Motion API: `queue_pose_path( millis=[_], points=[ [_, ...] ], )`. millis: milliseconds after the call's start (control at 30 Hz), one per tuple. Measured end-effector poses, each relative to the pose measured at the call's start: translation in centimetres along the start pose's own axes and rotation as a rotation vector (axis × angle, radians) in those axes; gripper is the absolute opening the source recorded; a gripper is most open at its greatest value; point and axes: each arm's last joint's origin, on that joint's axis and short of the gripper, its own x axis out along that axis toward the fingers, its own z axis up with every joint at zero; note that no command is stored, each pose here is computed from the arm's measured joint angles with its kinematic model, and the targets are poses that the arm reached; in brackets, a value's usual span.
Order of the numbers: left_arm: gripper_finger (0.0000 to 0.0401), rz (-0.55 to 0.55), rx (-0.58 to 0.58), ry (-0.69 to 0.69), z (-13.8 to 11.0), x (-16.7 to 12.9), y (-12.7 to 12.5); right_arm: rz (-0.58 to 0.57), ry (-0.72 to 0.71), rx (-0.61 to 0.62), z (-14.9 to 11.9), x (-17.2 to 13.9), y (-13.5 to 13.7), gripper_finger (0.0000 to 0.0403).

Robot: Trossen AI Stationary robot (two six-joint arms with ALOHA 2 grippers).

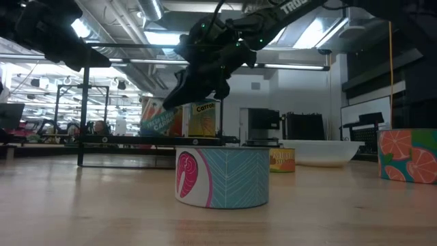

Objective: Pick and place cans onto a shelf

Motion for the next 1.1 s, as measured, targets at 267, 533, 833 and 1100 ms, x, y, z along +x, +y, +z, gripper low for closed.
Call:
queue_pose_path(
  millis=[267, 533, 833, 1100],
  points=[
    [0.0065, 0.0, 0.0, 0.0, 0.0, 0.0, 0.0, 0.006, 0.007, 0.003, -0.35, 0.43, 0.06, 0.0024],
    [0.0065, 0.0, 0.0, 0.0, 0.0, 0.0, 0.0, 0.006, 0.007, 0.003, -0.36, 0.43, 0.06, 0.0025],
    [0.0065, 0.0, 0.0, 0.0, 0.0, 0.0, 0.0, 0.01, 0.013, 0.006, -0.41, 0.43, 0.11, 0.0057],
    [0.0065, 0.0, -0.023, 0.0, 0.0, 0.0, -0.01, 0.008, 0.01, 0.004, -0.37, 0.43, 0.09, 0.0064]
  ],
)
